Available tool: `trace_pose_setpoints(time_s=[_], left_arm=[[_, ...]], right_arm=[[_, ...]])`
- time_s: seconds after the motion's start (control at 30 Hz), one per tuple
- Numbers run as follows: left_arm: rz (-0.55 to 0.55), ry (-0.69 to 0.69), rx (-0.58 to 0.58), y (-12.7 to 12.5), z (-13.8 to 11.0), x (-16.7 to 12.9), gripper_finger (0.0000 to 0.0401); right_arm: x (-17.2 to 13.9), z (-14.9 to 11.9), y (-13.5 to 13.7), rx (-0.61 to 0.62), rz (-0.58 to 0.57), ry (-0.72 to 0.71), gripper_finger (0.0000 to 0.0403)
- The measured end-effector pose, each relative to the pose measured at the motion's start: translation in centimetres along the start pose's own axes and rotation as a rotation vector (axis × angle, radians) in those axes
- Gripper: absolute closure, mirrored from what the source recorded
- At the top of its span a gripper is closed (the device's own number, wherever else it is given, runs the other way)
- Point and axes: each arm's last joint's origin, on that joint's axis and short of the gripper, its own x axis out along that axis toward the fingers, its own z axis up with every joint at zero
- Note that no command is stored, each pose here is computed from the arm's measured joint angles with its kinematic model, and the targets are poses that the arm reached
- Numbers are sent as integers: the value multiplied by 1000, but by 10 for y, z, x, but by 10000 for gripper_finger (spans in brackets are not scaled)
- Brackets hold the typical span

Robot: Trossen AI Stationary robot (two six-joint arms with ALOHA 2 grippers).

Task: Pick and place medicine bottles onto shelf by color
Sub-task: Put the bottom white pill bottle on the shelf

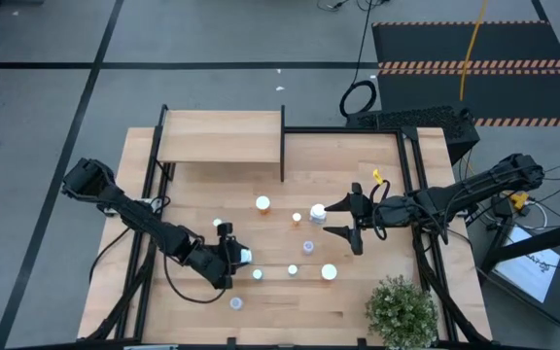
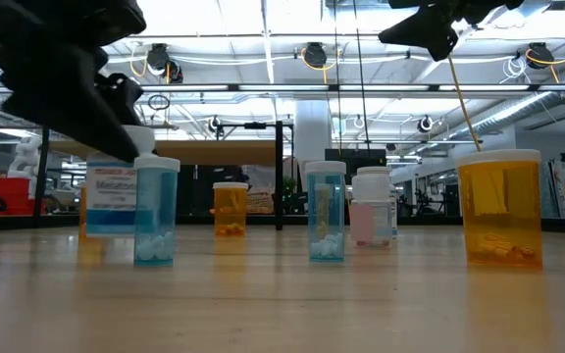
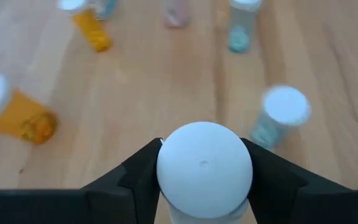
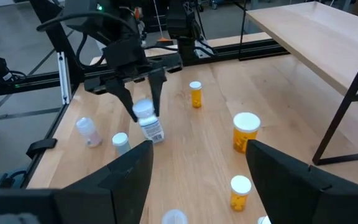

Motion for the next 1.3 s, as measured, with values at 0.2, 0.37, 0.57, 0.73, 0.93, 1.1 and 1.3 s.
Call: trace_pose_setpoints(time_s=[0.2, 0.37, 0.57, 0.73, 0.93, 1.1, 1.3], left_arm=[[-30, 22, 69, 0, -1, 0, 208], [-29, 23, 72, 0, -2, 0, 194], [-46, -9, 56, 0, 3, -6, 218], [-65, -59, 97, 5, 11, -21, 223], [-70, -151, 88, 23, 25, -50, 197], [-113, -233, 48, 44, 34, -80, 220], [-40, -362, 70, 78, 42, -113, 224]], right_arm=[[0, 0, 0, -1, -1, 2, 149], [0, -1, 0, -2, -2, 7, 149], [0, -1, 0, -3, -2, 7, 149], [0, -1, 0, -25, -3, 9, 149], [0, -1, 0, -38, -4, 9, 149], [0, -1, 0, -73, -4, 8, 149], [0, -1, 0, -172, -3, 9, 149]])
